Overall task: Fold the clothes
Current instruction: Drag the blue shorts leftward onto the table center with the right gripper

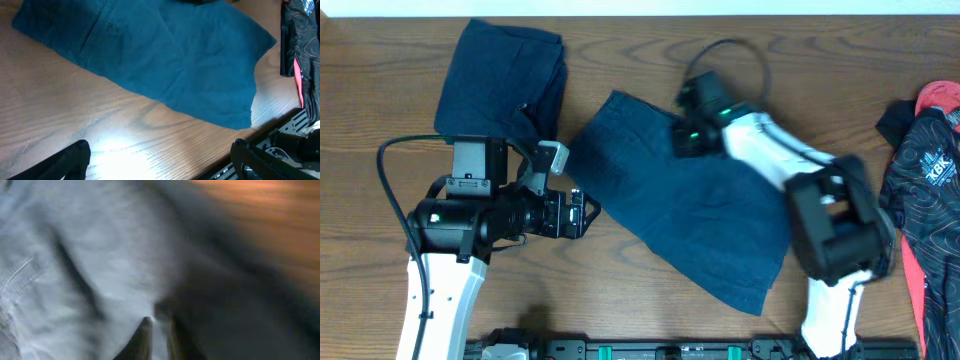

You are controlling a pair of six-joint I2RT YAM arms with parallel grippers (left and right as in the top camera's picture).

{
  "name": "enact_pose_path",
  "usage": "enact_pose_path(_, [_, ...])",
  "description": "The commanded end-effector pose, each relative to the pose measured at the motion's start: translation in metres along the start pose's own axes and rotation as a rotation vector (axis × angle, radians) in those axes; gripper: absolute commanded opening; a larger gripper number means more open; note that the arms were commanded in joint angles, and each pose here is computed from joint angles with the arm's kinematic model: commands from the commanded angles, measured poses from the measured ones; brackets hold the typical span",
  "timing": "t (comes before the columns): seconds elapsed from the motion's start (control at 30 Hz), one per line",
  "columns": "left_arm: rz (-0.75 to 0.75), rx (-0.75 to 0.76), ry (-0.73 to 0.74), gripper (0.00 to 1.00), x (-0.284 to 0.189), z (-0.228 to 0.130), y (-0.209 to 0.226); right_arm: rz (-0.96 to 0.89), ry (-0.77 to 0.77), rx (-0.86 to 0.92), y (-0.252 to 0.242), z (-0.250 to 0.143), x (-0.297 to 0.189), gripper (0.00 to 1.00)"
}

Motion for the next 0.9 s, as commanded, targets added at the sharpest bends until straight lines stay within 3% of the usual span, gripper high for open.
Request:
enact_pose_path(0.0, [0.003,0.018,-0.011,0.91,-0.003,0.001,-0.002,-0.055,-0.106,0.062,-0.037,0.017,-0.069,0.25])
enact_pose_path(0.03, [0.003,0.018,-0.011,0.81,-0.003,0.001,-0.002,-0.075,-0.085,0.104,-0.051,0.011,-0.080,0.25])
enact_pose_path(0.1, [0.003,0.020,-0.014,0.68,-0.003,0.001,-0.002,-0.122,-0.011,0.187,-0.076,-0.004,-0.091,0.16])
enact_pose_path(0.17, [0.002,0.026,-0.023,0.64,-0.003,0.003,-0.002,-0.147,0.095,0.270,-0.097,-0.025,-0.094,0.07])
enact_pose_path(0.27, [0.000,0.033,-0.036,0.65,-0.003,0.005,-0.002,-0.163,0.228,0.359,-0.116,-0.055,-0.090,0.06])
enact_pose_path(0.37, [0.000,0.036,-0.041,0.73,-0.003,0.006,-0.002,-0.165,0.309,0.404,-0.124,-0.084,-0.078,0.09])
enact_pose_path(0.43, [-0.001,0.039,-0.047,0.95,-0.003,0.007,-0.003,-0.169,0.324,0.417,-0.129,-0.099,-0.067,0.10])
enact_pose_path(0.47, [-0.001,0.041,-0.049,0.97,-0.003,0.007,-0.003,-0.172,0.320,0.429,-0.131,-0.103,-0.063,0.10])
enact_pose_path(0.63, [-0.003,0.038,-0.051,0.97,-0.003,0.008,-0.003,-0.290,0.180,0.530,-0.156,-0.116,-0.039,0.12])
enact_pose_path(0.87, [-0.005,0.039,-0.051,0.97,-0.003,0.008,-0.003,-0.326,-0.205,0.532,-0.189,-0.067,-0.041,0.11])
Point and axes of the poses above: each gripper's point midway between its finger pads, its own x axis out along the fingers, its own y axis along the line the jaws close on, z = x × y, the point moved 8 cm from there along -x, back along the fingers, and after that the axes turned 7 degrees about -x, right-handed, at the moved point
